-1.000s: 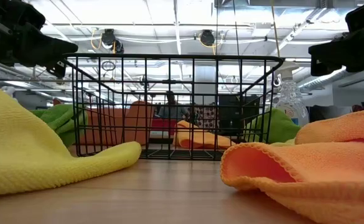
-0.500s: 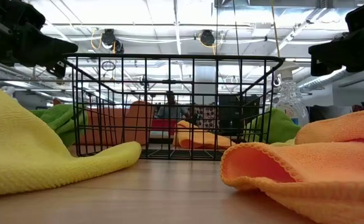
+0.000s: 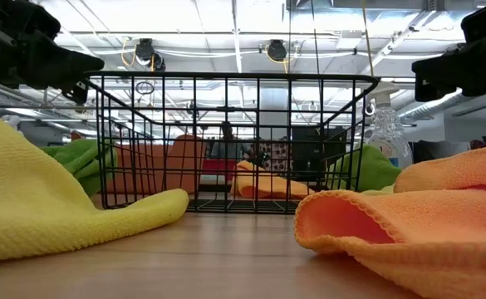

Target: Sort microfiber towel by color & place in baskets

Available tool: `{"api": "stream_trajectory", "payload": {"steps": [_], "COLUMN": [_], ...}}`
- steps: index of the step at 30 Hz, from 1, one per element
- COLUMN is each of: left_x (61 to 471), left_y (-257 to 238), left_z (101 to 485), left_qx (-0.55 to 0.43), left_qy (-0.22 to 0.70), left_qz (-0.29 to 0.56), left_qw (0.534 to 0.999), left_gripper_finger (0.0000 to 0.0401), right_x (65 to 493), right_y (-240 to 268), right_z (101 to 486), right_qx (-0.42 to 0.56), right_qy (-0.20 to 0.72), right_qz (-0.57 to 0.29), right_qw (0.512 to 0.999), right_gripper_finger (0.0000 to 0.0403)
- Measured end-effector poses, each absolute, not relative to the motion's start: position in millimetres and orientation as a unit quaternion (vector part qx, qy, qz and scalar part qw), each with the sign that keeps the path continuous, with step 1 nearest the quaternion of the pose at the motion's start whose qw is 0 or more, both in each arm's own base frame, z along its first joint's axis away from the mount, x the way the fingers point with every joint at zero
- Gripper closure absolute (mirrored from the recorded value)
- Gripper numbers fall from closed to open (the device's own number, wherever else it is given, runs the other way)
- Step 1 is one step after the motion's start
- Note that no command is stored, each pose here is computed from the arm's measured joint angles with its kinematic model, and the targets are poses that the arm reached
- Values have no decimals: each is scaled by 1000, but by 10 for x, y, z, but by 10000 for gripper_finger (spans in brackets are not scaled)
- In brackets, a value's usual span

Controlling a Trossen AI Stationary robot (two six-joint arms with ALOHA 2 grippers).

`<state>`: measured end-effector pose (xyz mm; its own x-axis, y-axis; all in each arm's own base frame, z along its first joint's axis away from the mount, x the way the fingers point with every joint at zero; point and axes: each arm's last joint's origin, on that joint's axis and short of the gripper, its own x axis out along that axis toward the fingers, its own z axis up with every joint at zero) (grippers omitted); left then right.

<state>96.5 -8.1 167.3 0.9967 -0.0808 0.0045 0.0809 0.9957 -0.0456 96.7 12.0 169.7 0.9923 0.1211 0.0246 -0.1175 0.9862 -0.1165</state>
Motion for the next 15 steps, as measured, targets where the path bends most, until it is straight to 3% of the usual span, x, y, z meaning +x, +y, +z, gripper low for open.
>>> {"api": "stream_trajectory", "payload": {"steps": [15], "left_x": [966], "left_y": [-81], "left_z": [1672], "left_qx": [-23], "left_qy": [-1], "left_qz": [-40], "left_qw": [999], "left_gripper_finger": [389], "right_x": [967], "right_y": [120], "right_z": [1715], "right_qx": [-43], "right_qy": [-25], "right_qz": [59], "right_qw": [997], "right_gripper_finger": [403]}}
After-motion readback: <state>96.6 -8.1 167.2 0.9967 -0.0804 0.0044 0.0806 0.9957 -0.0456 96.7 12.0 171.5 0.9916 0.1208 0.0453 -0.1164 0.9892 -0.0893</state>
